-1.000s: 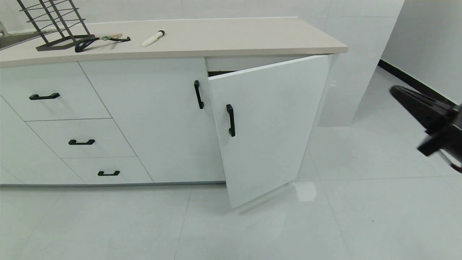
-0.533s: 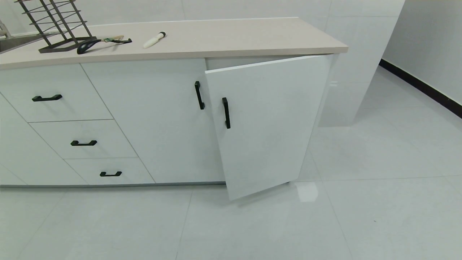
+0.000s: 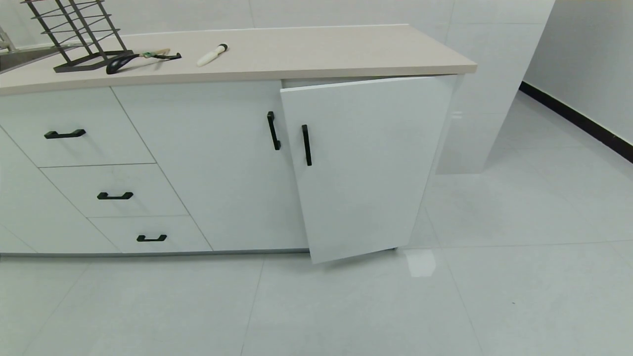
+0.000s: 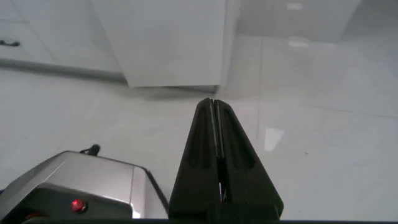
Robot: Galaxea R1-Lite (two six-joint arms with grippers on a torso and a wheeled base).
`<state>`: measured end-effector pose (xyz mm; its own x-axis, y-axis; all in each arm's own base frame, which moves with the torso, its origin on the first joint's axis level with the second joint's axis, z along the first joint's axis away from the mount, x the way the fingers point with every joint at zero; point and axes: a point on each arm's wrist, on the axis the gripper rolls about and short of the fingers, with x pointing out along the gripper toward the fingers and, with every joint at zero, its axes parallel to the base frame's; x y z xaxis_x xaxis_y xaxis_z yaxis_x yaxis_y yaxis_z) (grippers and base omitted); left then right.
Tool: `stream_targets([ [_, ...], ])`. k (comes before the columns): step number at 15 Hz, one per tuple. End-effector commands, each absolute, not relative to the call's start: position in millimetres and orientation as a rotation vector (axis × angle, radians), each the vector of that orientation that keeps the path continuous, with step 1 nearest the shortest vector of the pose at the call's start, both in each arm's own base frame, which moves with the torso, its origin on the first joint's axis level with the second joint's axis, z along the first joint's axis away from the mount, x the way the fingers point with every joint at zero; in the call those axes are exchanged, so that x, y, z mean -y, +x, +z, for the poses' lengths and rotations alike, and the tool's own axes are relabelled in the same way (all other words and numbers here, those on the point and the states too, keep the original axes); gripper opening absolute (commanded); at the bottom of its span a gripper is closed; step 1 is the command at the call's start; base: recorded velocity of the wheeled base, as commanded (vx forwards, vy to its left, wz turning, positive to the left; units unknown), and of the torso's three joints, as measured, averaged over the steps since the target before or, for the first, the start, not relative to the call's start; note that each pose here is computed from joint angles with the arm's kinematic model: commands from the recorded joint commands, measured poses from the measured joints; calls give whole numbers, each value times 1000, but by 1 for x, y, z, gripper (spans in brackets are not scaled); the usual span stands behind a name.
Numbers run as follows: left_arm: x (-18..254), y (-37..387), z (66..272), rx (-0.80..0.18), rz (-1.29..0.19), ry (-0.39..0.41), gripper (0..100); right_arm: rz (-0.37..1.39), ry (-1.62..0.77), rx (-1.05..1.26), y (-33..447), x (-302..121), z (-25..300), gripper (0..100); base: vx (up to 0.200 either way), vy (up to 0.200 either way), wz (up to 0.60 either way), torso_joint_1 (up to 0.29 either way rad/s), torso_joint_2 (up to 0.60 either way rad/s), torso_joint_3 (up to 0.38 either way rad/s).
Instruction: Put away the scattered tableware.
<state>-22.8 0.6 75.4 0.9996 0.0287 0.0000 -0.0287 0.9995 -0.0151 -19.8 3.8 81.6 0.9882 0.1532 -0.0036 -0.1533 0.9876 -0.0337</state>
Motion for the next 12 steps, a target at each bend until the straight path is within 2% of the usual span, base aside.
stream_targets([
  [1,-1,-23,75,0,29,-18,100,93,-35,49,-23,-2,81,0,0,0,0,0,0,0],
  [3,-1,-23,75,0,35,-20,100,-77,-12,19,-23,2,78,0,0,0,0,0,0,0],
  [9,-1,-23,75,0,37,-20,100,-78,26,7,-23,2,76,0,200,200,0,3,1,-2],
  [12,-1,-23,75,0,37,-18,100,-78,28,7,-23,2,76,0,0,200,0,7,5,-2],
])
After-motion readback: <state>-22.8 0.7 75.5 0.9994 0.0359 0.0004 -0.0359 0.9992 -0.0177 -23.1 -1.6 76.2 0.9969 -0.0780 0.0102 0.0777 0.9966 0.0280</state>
